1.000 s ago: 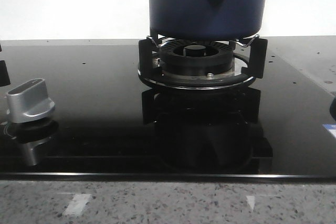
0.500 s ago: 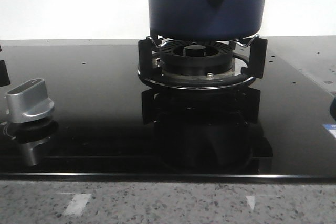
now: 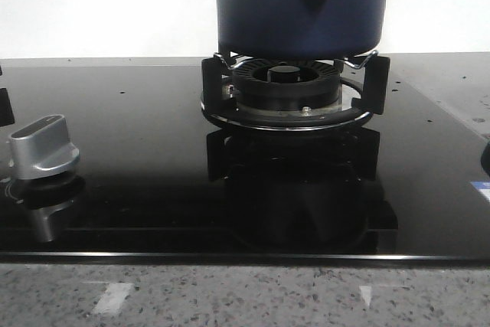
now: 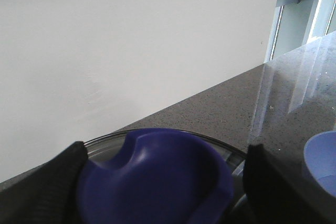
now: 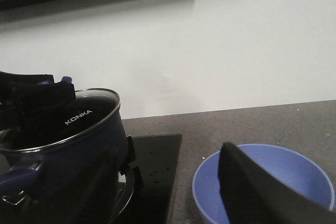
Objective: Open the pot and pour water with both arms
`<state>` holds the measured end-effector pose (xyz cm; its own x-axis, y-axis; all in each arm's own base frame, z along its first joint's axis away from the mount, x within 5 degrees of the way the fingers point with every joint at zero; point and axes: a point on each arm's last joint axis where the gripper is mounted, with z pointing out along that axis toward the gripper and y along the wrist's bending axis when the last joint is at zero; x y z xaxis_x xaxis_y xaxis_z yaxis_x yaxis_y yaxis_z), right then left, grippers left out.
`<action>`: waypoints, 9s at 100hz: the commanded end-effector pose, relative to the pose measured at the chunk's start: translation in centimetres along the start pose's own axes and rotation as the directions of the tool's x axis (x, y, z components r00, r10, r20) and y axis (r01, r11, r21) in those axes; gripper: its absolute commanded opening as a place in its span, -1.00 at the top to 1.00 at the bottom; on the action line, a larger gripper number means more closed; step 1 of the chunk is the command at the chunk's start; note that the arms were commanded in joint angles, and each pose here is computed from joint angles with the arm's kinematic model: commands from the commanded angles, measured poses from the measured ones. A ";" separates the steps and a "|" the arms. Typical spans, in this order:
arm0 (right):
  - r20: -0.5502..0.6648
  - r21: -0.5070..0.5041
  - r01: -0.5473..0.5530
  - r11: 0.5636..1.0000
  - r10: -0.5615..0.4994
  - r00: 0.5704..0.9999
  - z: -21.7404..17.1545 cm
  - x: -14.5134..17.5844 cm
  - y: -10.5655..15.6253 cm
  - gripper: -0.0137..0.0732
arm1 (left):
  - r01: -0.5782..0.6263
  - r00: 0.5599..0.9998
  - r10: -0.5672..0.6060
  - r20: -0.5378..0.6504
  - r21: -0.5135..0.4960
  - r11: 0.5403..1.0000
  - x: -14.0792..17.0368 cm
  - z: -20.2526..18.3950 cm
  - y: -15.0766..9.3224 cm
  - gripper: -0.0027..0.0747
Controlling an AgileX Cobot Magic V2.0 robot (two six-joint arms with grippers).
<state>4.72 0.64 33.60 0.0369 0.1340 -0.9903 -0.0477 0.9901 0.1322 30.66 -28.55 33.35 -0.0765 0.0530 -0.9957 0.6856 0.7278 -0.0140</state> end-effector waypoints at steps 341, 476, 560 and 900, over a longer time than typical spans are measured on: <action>-0.217 0.081 -0.041 0.996 0.058 0.975 6.6 -9.8 0.1 -0.20 | 0.054 0.998 -0.058 -0.002 -0.313 0.948 -9.5 -11.9 9.7 0.19; -0.536 0.441 0.017 0.898 0.248 0.807 10.3 -7.1 -3.9 -0.20 | 0.049 0.999 -0.054 -0.005 -0.314 0.948 -9.5 -11.9 9.7 0.19; -0.690 0.547 0.016 0.837 0.440 0.575 17.5 -2.7 -7.7 -0.20 | 0.049 0.998 -0.054 -0.007 -0.314 0.948 -9.5 -11.9 9.7 0.19; -0.515 -0.055 -0.194 0.980 0.138 0.846 30.9 -8.4 7.1 0.86 | 0.038 0.999 -0.044 -0.010 -0.316 0.948 -9.4 -11.8 9.7 0.03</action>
<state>35.08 7.79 41.06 -0.6428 0.2182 -0.7343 -0.0407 0.9475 0.3172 30.46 -14.45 40.09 -0.2790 0.1054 -0.9545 0.4148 0.9097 -0.0208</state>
